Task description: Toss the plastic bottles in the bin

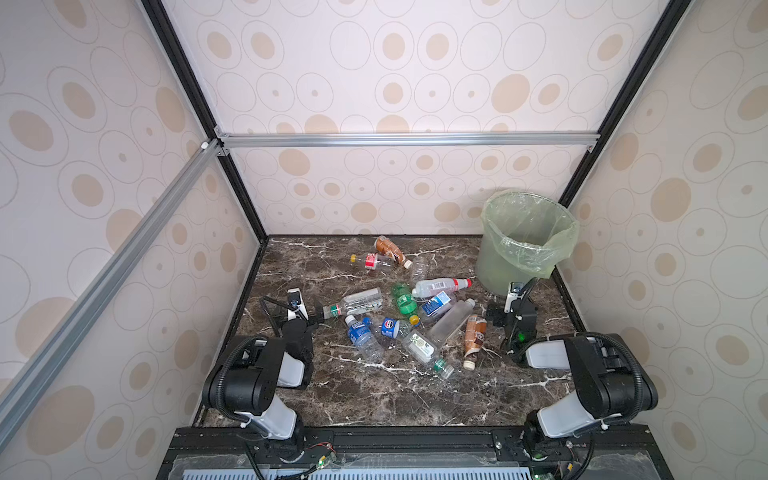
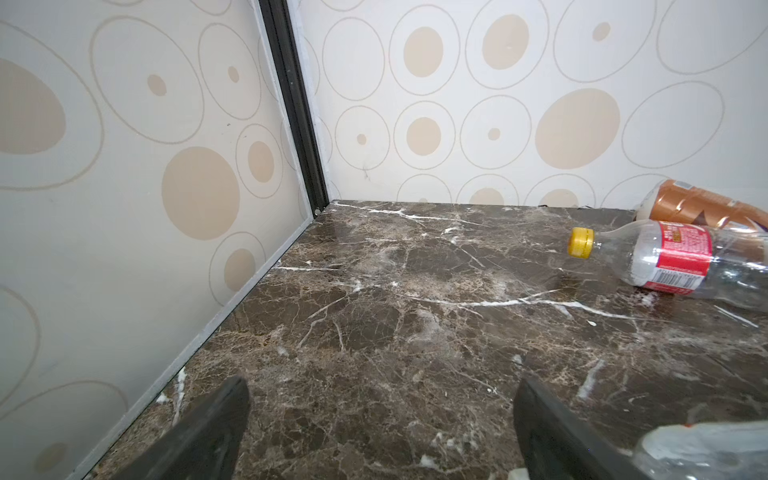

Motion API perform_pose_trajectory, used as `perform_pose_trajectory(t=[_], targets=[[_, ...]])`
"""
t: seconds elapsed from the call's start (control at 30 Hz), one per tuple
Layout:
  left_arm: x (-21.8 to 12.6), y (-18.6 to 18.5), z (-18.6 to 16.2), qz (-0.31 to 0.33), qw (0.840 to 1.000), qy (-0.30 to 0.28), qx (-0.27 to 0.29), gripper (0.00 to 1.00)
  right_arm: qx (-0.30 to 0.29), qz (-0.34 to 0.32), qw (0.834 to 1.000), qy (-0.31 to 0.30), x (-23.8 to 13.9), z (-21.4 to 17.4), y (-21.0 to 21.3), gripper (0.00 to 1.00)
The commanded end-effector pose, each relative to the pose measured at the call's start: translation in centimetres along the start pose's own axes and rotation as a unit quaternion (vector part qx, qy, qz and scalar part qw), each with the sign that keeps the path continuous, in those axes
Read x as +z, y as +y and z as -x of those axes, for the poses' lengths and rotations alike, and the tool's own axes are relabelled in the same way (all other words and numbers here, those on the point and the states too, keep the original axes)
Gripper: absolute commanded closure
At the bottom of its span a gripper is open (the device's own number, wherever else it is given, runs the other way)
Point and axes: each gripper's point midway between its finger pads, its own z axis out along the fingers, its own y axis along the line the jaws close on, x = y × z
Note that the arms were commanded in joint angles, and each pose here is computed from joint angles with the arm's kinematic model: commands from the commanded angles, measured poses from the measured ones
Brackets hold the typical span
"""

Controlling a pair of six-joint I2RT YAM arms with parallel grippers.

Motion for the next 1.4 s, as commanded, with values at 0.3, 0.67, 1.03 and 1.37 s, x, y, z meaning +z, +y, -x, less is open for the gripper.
perform_pose_trajectory(t=[0.3,0.67,1.03,1.37], targets=[[0.0,-0.1,1.0,-0.001,1.0,-0.019,-0.002,0.01,0.004,0.004,1.0,-0.008,0.2,0.9,0.1,0.0],[0.0,0.1,1.0,-0.001,1.0,-0.019,-0.004,0.01,0.002,0.002,1.0,-0.01,0.1,0.9,-0.1,0.0],[-0.7,1.4,4.3,0.047,0.999,-0.024,-0.006,0.01,0.022,-0.06,0.998,0.0,-2.7,2.9,-2.6,0.0],[-1.3,3.2,6.5,0.112,0.989,-0.013,-0.098,0.01,0.136,-0.221,0.961,0.093,-8.1,2.7,-8.1,0.0]])
